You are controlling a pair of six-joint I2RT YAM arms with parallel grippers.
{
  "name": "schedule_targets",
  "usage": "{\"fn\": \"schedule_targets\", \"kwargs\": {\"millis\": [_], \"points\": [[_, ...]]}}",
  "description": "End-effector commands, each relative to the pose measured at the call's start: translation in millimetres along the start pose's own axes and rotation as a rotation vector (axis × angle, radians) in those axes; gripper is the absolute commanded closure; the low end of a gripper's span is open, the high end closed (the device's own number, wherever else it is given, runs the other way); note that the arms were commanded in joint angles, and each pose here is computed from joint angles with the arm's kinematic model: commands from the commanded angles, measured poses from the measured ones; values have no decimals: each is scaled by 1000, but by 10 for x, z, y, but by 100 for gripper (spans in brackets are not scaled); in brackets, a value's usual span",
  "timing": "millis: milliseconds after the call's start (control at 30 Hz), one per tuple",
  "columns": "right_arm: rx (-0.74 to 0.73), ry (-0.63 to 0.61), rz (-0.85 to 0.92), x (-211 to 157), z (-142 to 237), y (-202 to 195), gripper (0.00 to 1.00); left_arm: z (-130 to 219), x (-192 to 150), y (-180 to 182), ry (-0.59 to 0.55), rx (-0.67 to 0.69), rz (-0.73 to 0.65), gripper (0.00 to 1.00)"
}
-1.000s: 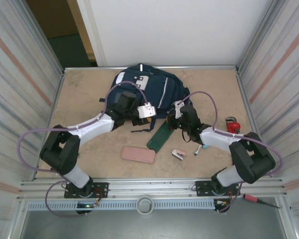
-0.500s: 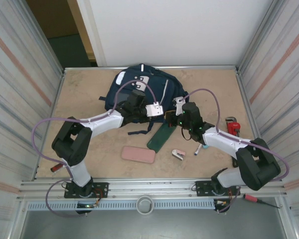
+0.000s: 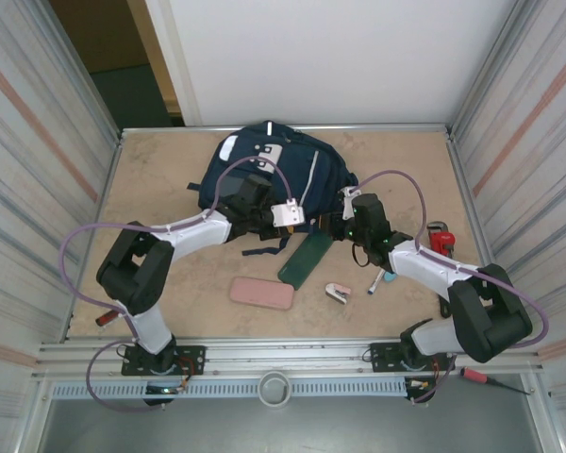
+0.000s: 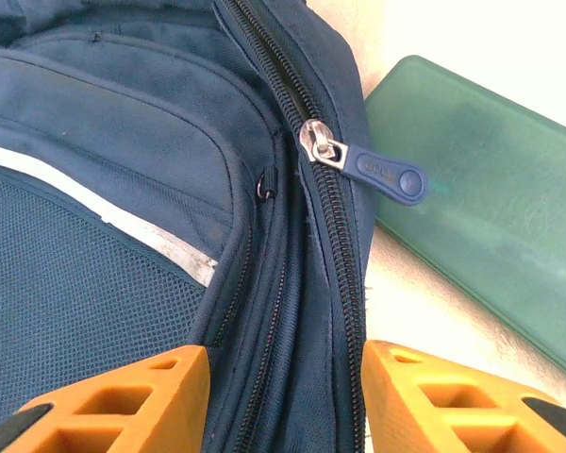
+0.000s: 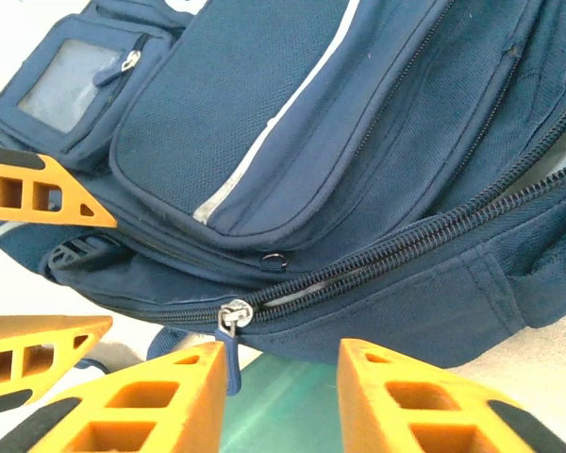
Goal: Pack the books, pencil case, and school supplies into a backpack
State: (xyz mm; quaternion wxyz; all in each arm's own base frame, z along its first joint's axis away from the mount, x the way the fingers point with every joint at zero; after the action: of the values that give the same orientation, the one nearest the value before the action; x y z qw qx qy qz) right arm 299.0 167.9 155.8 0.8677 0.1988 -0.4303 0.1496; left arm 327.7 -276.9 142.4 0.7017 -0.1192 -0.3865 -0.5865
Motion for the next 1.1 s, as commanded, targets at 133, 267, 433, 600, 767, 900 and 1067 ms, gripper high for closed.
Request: {"fn": "schedule_targets", "kwargs": {"millis": [133, 267, 433, 600, 767, 900, 1067], "points": [[-23, 2, -7, -11, 61, -27, 60, -142, -240, -28, 73, -12, 16, 62], [-28, 6, -8, -22, 67, -38, 59, -137, -308, -41, 77, -23, 35, 65], [-29, 10, -1, -10, 67, -41, 58, -111, -335, -51, 67, -32, 51, 60], [-32, 13, 4, -8, 58, -45, 58, -43, -349, -72, 50, -32, 51, 56], [-28, 16, 1, -11, 46, -45, 58, -92, -460, -28, 115, -14, 45, 59], [-47, 18, 20, -23, 57, -60, 57, -86, -411, -16, 99, -24, 55, 74], [-108, 35, 144, -30, 82, 19, 54, -12, -292, -16, 40, -43, 69, 91]]}}
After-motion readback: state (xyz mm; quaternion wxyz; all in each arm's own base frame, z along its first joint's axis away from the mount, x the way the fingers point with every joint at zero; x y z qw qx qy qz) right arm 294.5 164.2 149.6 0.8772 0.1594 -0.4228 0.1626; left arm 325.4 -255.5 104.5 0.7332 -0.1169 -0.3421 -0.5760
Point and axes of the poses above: each hand's point on the last joint's axis, 136 mm out from that joint toward the fingers, its own z axis back along the fingers, its own y axis along the line the jaws close on, x = y × z, the point moved 6 cm from there along z, back along the fingers, and after that the axes turned 11 degrees about z, right-handed, at the moved point
